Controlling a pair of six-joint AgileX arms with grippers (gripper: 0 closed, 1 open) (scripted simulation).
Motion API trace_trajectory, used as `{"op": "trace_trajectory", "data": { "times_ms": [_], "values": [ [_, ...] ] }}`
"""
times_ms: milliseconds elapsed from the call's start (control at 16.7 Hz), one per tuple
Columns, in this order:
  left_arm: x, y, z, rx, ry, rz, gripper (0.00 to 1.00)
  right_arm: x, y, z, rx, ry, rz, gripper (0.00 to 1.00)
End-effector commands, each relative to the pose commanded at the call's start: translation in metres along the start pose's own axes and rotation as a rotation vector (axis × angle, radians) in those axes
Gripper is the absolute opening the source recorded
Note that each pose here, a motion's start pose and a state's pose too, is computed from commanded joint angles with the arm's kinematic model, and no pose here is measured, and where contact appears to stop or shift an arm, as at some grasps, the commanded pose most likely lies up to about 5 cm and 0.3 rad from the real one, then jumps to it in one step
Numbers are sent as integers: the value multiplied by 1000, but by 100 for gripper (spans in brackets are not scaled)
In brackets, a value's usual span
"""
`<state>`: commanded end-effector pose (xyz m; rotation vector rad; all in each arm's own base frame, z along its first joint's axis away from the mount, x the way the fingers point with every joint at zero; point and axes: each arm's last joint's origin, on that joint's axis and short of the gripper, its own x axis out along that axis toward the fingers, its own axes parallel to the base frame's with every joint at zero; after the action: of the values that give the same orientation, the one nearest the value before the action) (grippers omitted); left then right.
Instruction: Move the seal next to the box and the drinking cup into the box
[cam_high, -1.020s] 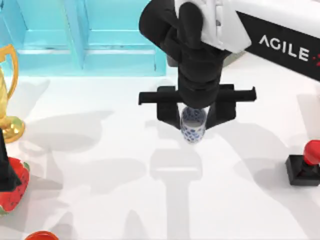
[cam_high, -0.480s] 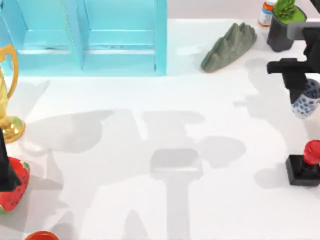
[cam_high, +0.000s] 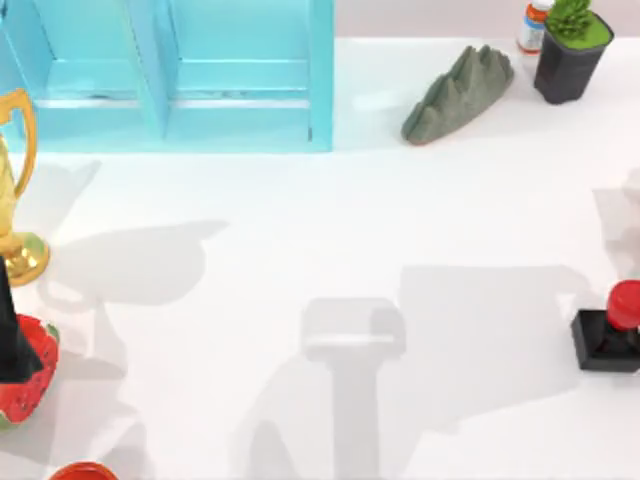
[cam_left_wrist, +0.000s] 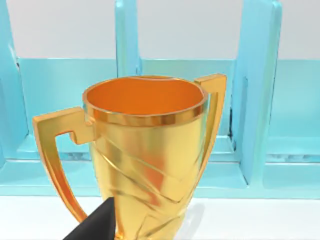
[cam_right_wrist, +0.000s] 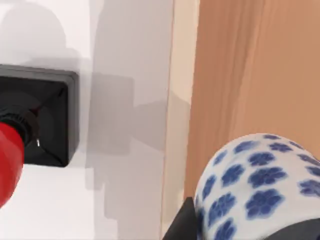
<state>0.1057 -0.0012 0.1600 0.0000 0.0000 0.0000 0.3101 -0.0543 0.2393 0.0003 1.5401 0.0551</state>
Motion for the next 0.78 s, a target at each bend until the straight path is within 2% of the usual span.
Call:
{"op": "trace_trajectory", "data": {
  "times_ms": [180, 420, 780],
  "values": [
    [0, 0, 0, 0, 0, 0, 100, 3, -57, -48, 14, 2, 13, 0],
    [0, 0, 0, 0, 0, 0, 100, 2, -86, -102, 35, -48, -12, 0],
    [0, 0, 0, 0, 0, 0, 100, 2, -90, -114, 40, -67, -32, 0]
  ]
}}
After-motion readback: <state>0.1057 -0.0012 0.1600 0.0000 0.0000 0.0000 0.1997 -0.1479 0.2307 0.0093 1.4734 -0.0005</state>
